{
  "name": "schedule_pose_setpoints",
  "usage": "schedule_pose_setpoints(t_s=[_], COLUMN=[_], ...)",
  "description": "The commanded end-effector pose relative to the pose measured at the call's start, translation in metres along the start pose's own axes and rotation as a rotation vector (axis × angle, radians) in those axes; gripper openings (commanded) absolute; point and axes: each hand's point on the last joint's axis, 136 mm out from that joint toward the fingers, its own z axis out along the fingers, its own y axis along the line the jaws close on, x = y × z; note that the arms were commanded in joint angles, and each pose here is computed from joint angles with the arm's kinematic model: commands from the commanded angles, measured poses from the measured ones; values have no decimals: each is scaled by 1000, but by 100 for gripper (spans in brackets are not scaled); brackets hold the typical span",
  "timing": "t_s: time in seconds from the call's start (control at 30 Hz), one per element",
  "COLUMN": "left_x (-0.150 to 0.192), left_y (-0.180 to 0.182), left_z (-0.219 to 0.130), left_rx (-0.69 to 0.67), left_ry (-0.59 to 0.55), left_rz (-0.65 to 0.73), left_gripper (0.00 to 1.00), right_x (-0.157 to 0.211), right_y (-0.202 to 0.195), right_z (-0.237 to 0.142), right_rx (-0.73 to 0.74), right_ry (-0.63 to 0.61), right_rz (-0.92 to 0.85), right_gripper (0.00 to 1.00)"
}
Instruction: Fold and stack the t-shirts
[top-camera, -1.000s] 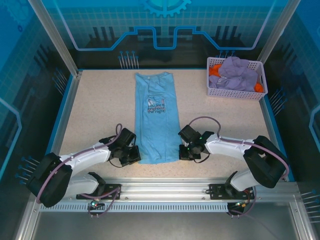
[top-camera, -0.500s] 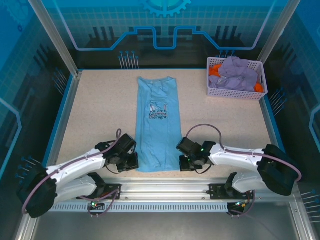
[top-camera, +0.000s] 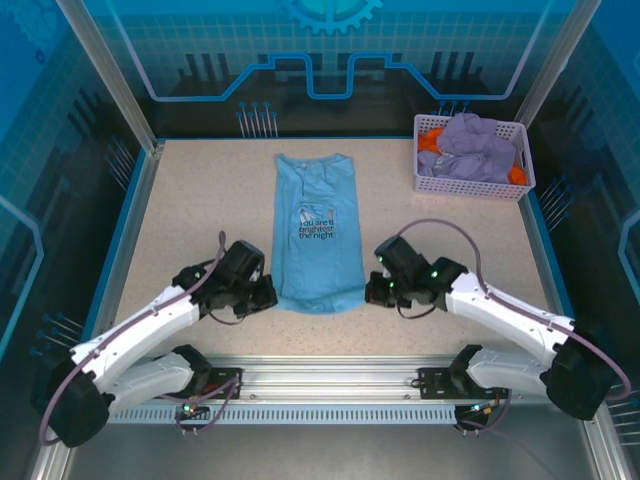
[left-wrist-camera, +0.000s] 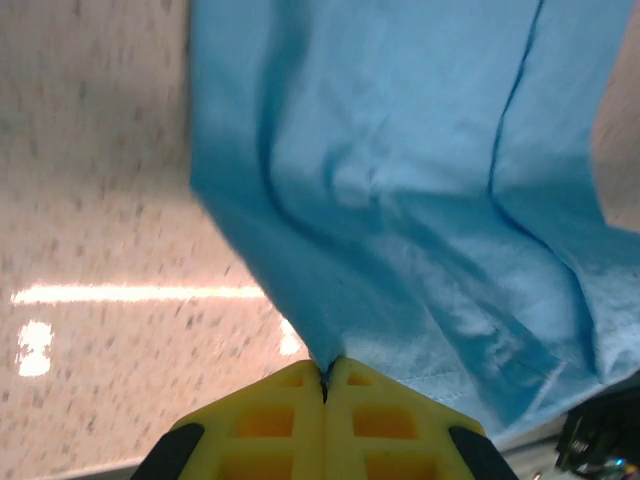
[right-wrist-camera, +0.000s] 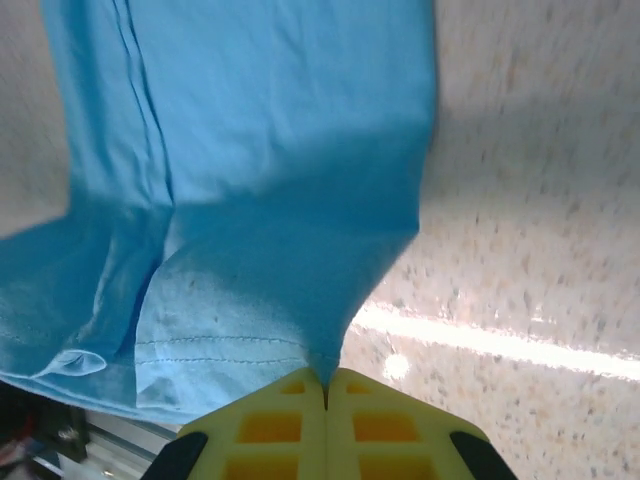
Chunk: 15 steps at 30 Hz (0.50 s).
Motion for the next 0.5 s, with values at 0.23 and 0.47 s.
schedule_pose_setpoints(t_s=[0.23, 0.47], left_x=[-118, -174], left_y=[-32, -20], left_z=[27, 61], left_rx=[-7, -87], left_ry=[-58, -70], left_rz=[4, -59], left_gripper=[0, 0], right_x=[-105, -164], right_y=[26, 9], right_z=[27, 72], right_rx=[-55, -41], right_ry=[68, 121], right_rz=[-1, 126], right_gripper=[0, 0])
